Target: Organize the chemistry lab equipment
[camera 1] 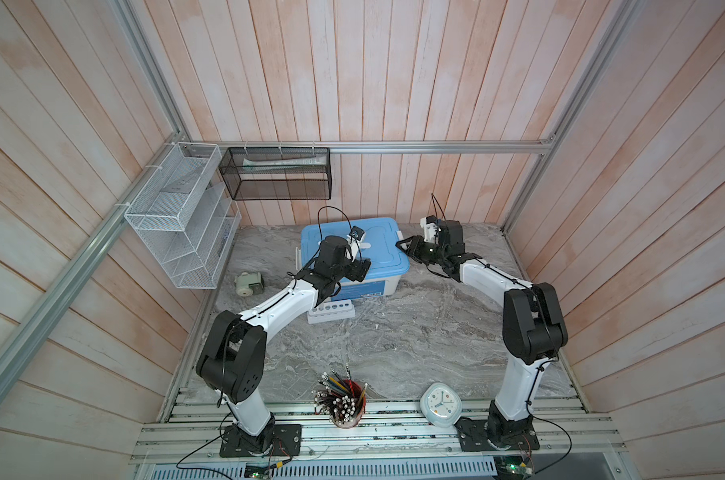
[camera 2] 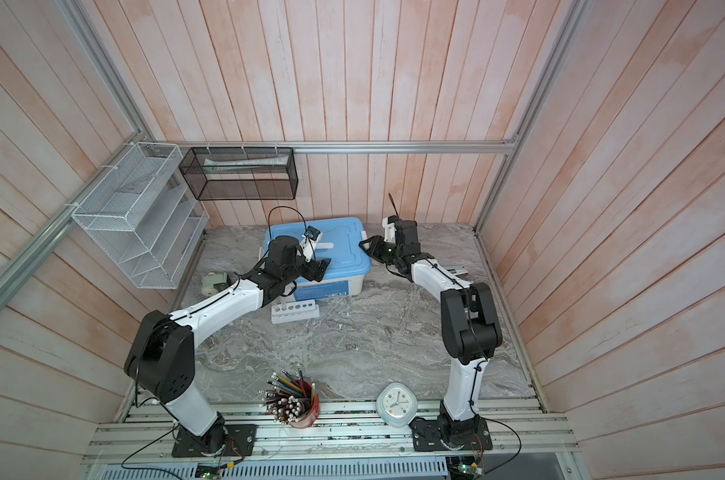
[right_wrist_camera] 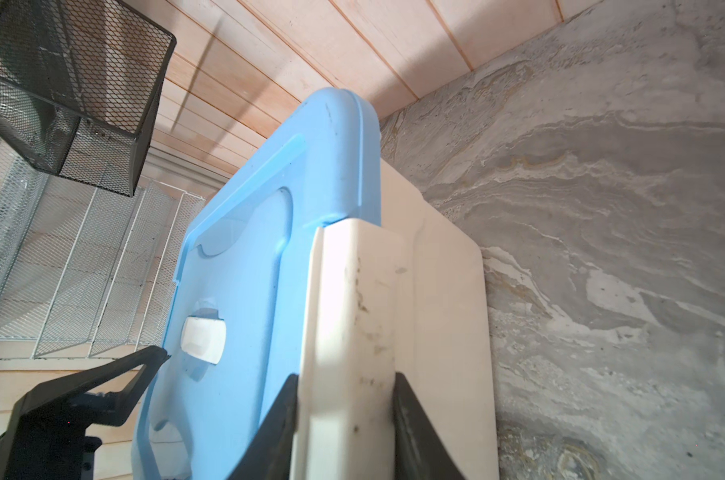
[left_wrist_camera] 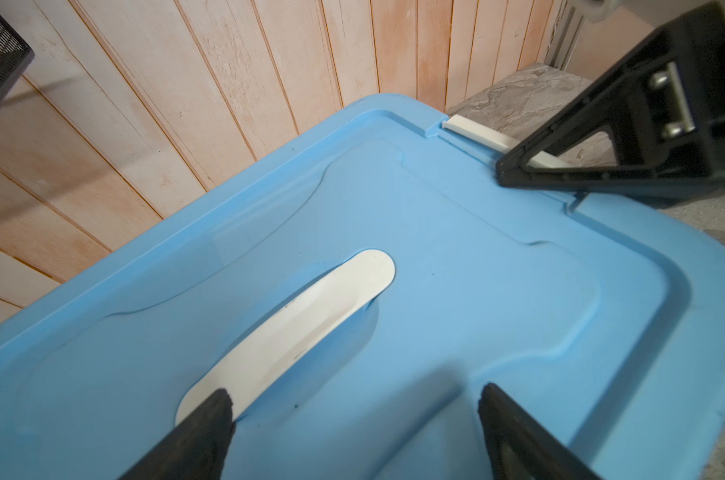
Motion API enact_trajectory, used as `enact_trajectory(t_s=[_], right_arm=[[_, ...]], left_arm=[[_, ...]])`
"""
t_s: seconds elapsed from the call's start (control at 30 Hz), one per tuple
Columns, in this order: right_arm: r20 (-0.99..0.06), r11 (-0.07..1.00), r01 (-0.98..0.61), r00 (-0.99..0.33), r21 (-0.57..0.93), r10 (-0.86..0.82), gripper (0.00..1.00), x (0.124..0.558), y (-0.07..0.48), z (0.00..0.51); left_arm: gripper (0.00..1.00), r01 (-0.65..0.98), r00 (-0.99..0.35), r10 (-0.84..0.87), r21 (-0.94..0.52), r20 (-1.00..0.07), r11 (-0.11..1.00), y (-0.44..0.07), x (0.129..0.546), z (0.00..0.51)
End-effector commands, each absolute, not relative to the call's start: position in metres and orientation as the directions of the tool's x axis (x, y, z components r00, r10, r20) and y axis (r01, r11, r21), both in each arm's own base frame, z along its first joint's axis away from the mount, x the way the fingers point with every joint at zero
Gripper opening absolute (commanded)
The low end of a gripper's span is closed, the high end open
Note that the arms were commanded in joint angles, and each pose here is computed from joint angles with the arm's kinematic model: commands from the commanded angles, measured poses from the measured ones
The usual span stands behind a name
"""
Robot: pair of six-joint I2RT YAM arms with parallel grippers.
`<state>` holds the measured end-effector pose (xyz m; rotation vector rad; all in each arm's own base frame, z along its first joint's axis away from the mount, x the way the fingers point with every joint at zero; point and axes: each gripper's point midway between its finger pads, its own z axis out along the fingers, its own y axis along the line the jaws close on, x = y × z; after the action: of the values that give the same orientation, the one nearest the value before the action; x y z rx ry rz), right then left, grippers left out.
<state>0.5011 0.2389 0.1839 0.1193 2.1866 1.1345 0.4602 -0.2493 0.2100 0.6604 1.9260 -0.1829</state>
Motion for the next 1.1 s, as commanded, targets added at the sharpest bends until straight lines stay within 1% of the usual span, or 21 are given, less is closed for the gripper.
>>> enact_trajectory(t_s=[0.0,0.13,0.23,0.33,0.4,0.5,0.63,1.07], right_arm=[[-0.483,0.678,-0.121,-0.791,0.725,0.375,0.33,0.493,0.227,0.157],[-0.470,0.672,-0.098,-0.787,0.734,0.399,0.33,0.493,0.228,0.157],[-0.466,0.665,-0.091,-0.783,0.741,0.412,0.33,0.495,0.228,0.158],[-0.465,0.660,-0.089,-0.779,0.746,0.421,0.33,0.495,0.227,0.157],[-0.459,0.657,-0.083,-0.780,0.749,0.426,0.33,0.496,0.227,0.156],[-0.456,0.650,-0.081,-0.777,0.756,0.434,0.33,0.497,0.228,0.158],[-0.457,0.647,-0.079,-0.772,0.758,0.442,0.33,0.499,0.227,0.161],[-0.460,0.648,-0.074,-0.765,0.758,0.451,0.33,0.497,0.225,0.164]], left_arm=[[0.93,0.531,-0.345,0.375,0.151,-0.861,0.834,-0.247,0.452,0.194],[0.94,0.504,-0.309,0.297,0.109,-0.904,0.857,-0.235,0.451,0.234],[0.94,0.471,-0.306,0.170,0.007,-0.937,0.882,-0.209,0.449,0.264],[0.93,0.413,-0.319,0.031,-0.109,-0.947,0.904,-0.170,0.450,0.275],[0.93,0.340,-0.343,-0.038,-0.161,-0.939,0.926,-0.140,0.453,0.271],[0.93,0.274,-0.378,-0.117,-0.232,-0.919,0.933,-0.110,0.456,0.260],[0.93,0.221,-0.407,-0.211,-0.320,-0.889,0.921,-0.085,0.462,0.248],[0.92,0.242,-0.504,-0.233,-0.395,-0.832,0.886,-0.091,0.482,0.221]])
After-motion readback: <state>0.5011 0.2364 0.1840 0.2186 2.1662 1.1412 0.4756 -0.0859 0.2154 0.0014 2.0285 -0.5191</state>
